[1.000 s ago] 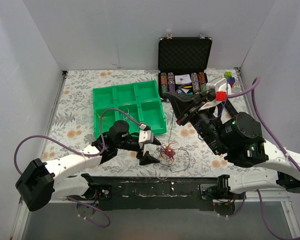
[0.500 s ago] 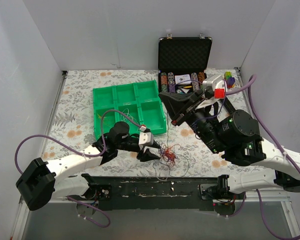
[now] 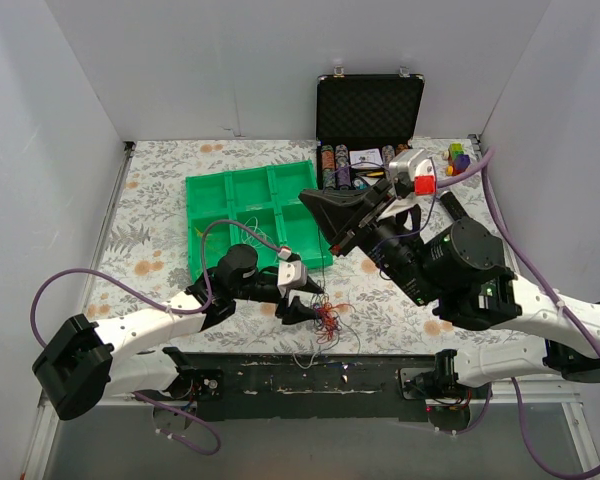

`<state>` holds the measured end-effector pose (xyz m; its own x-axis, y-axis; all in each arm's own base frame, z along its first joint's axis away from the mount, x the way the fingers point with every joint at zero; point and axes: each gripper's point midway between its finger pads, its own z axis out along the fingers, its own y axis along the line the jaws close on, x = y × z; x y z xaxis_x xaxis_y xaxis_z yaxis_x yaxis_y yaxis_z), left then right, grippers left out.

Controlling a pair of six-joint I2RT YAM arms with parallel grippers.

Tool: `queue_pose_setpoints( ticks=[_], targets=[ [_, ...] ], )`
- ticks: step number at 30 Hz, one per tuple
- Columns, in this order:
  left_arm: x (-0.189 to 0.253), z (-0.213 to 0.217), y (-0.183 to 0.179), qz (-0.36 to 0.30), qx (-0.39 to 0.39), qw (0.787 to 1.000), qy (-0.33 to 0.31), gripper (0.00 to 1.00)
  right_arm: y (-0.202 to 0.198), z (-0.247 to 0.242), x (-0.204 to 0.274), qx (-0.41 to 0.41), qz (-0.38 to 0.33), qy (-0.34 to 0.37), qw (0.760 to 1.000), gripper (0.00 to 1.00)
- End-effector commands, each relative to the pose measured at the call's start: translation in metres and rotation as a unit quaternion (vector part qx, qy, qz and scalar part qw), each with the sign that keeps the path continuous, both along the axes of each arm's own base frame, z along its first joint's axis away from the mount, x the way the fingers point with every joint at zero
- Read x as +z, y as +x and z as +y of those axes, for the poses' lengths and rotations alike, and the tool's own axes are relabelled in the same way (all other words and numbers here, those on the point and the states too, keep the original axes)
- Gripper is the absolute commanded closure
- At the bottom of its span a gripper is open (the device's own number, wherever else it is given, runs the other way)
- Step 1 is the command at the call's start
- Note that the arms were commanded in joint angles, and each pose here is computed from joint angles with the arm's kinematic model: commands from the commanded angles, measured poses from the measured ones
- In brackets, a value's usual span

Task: Untangle the cables
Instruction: Untie the cable.

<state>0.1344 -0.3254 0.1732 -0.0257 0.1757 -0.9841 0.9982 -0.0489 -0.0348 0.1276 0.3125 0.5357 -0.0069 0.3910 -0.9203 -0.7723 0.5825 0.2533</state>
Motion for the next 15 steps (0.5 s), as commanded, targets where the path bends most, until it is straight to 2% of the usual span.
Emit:
queue_pose_setpoints(
  ticks=[1,4,7,15],
  targets=[
    [0.007,0.001,-0.010,0.001,-0.020,1.000,-0.010,0.55,-0.007,-0.005,0.032,0.018,-0.002,0.051,0.999,0.99],
    [0.000,0.005,-0.015,-0.007,-0.036,0.999,0.004,0.83,-0.005,-0.009,0.034,0.011,-0.006,0.050,0.999,0.99],
    [-0.008,0.009,-0.019,-0.013,-0.043,0.999,0.014,1.00,-0.003,-0.020,0.041,0.000,-0.010,0.057,0.998,0.99],
    [-0.011,0.012,-0.023,-0.027,-0.060,0.998,0.020,1.00,0.000,-0.040,0.054,-0.020,-0.017,0.069,0.997,0.99]
  ],
)
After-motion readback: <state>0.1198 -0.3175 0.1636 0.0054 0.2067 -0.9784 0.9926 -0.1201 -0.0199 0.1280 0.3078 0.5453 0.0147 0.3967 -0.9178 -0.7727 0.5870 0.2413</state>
